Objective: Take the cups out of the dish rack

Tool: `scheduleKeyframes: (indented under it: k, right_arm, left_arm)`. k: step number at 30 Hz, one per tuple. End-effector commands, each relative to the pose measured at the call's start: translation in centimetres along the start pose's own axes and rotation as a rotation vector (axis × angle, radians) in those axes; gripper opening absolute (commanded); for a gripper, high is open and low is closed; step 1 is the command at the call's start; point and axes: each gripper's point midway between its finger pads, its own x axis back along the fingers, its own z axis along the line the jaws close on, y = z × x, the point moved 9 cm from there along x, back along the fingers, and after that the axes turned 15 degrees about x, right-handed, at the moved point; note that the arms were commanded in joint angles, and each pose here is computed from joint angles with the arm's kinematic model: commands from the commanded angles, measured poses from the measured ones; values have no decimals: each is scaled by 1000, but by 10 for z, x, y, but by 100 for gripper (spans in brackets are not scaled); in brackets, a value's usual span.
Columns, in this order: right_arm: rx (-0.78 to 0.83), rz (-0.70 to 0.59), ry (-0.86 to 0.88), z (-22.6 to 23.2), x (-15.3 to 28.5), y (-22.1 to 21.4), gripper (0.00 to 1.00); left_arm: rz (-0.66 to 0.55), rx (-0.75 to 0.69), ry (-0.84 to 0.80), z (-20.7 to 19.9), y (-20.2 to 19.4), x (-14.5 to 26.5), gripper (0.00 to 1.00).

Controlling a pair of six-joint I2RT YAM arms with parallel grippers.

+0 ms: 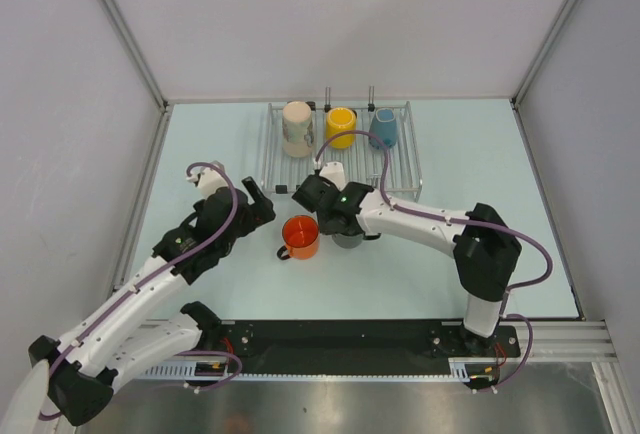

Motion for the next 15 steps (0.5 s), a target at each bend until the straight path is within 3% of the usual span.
scheduleKeyframes:
  k: [1, 15]
  right_arm:
    - [-26, -54, 32, 6, -9, 22, 0]
    - [-25, 21, 74, 16, -32, 14, 0]
  left_arm:
    - [15, 13, -5, -1, -4, -4, 100]
    - [45, 1, 18, 1, -12, -12, 100]
